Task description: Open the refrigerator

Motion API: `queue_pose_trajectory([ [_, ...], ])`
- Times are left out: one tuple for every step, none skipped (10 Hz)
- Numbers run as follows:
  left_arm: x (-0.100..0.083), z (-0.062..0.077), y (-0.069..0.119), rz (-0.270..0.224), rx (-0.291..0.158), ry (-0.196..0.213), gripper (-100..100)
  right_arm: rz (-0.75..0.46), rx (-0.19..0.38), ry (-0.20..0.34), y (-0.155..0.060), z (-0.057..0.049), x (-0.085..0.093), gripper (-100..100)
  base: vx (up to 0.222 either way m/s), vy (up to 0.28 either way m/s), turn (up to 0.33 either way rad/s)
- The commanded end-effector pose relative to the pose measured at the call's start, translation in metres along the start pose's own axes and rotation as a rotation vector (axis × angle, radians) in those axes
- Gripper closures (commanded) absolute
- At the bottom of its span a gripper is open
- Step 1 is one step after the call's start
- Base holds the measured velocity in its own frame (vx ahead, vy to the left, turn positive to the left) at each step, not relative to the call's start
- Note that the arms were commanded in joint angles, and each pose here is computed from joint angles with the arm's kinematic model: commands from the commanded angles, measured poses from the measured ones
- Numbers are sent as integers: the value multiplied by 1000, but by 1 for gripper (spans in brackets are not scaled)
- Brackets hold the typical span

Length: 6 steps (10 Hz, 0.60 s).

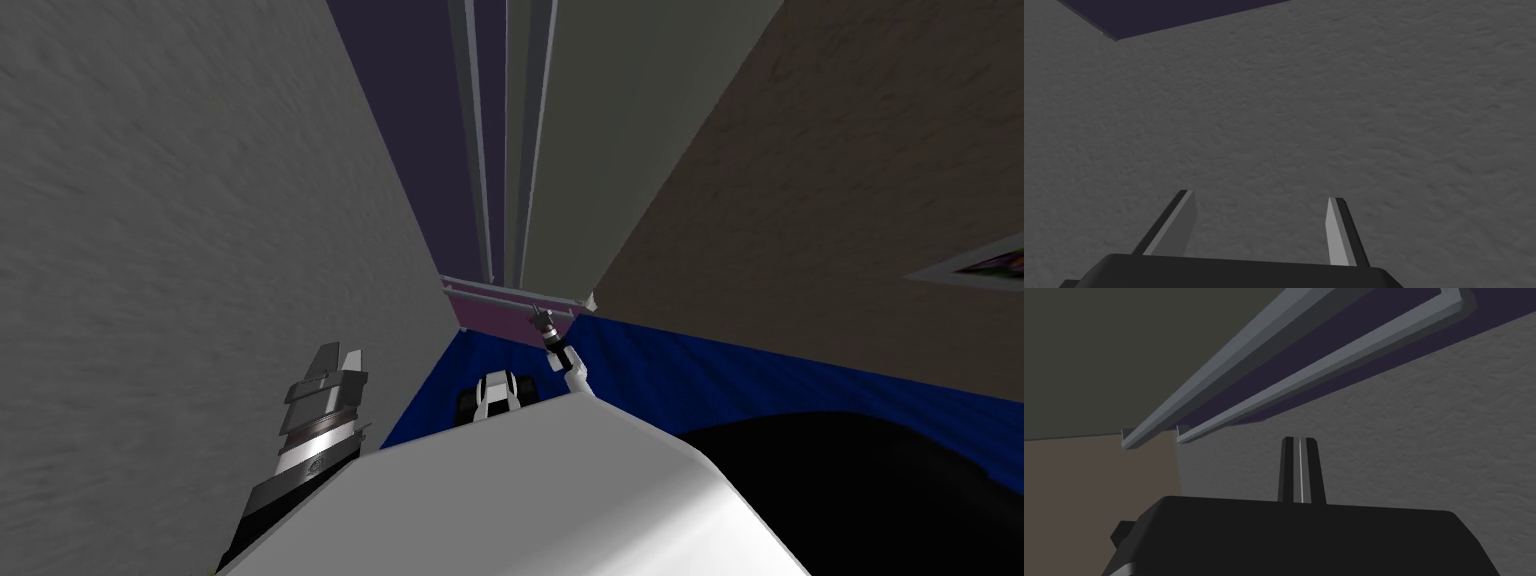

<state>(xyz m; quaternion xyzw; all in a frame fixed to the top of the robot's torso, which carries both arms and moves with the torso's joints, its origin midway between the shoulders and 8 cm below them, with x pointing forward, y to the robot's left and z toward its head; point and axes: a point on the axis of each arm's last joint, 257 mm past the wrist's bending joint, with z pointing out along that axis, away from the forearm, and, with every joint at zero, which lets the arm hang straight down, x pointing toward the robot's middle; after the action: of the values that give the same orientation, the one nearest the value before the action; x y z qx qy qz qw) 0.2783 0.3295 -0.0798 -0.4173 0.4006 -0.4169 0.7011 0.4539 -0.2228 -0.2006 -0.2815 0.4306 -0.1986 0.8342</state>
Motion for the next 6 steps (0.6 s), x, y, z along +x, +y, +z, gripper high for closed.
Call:
queue_pose_trajectory([
  [0, 0, 0, 0, 0, 0, 0, 14, -19, -16, 3, 3, -4, 100, -92, -63, 17],
  [0, 0, 0, 0, 0, 0, 0, -2, -16, 12, -2, 2, 6, -100, 70, 46, -78],
  [0, 0, 0, 0, -1, 0, 0, -6, -15, 19, -4, 2, 9, -100, 134, 100, -50],
  [0, 0, 0, 0, -1, 0, 0, -18, -10, 39, -7, 1, 15, -100, 162, 112, -44],
  [0, 0, 0, 0, -1, 0, 0, -24, -8, 51, -10, 1, 19, -100, 181, 128, -44],
  [0, 0, 0, 0, -1, 0, 0, -35, -2, 75, -14, 0, 27, -100, 187, 117, -59],
])
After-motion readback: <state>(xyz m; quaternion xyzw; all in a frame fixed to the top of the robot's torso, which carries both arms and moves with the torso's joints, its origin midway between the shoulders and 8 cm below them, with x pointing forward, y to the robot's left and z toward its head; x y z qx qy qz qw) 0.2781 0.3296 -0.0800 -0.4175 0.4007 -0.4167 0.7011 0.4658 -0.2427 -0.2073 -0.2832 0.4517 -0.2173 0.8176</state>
